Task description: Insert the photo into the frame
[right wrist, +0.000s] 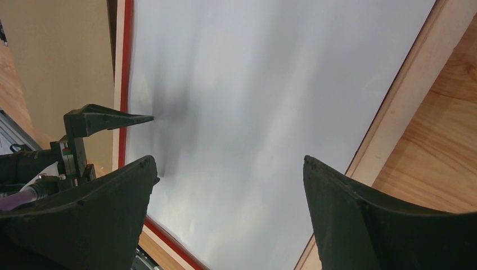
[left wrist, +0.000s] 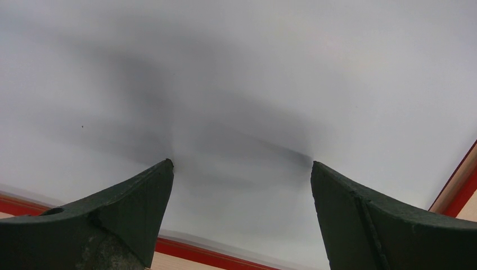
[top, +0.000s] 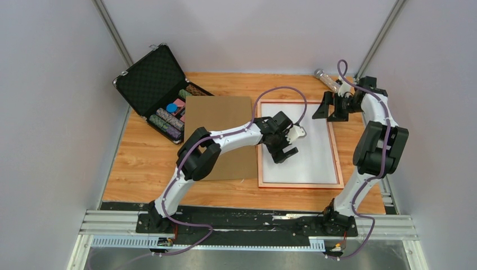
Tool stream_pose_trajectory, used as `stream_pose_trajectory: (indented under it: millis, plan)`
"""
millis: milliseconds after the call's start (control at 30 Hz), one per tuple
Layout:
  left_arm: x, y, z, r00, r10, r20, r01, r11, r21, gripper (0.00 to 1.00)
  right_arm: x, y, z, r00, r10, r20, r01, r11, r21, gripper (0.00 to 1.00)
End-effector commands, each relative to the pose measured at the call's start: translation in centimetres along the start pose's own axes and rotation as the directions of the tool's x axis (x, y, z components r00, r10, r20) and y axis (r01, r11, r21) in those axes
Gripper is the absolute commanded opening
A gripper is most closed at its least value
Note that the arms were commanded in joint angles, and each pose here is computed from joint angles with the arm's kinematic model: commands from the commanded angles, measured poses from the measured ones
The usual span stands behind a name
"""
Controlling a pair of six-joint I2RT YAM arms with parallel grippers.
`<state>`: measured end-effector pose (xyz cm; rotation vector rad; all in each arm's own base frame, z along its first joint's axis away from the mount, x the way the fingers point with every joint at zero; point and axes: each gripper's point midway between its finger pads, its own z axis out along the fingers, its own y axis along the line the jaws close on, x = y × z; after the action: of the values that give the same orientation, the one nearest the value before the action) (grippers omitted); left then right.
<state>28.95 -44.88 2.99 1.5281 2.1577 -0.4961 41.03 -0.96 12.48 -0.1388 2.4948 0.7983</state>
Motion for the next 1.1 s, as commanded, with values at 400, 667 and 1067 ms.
stream_pose_trajectory:
  millis: [400, 667, 1067]
  plan:
    - [-3.1, -0.2, -4.3, 0.997, -0.021, 0.077, 0.023, 1.000, -0.021, 1.00, -0.6, 1.5, -2.5, 0.993, -0.084, 0.089, 0.079, 0.995, 0.053, 1.00]
    - [-4.3, -2.1, -6.5, 0.992, -0.019, 0.126, 0.010, 0.998, 0.066, 1.00, -0.8, 1.7, -2.7, 0.991, -0.071, 0.115, 0.064, 0.996, 0.069, 1.00]
    - [-3.0, 1.5, -14.8, 0.982, -0.015, 0.190, 0.035, 0.994, -0.107, 1.00, 1.0, 2.7, 1.2, 0.976, -0.197, 0.098, 0.184, 0.974, 0.131, 1.00]
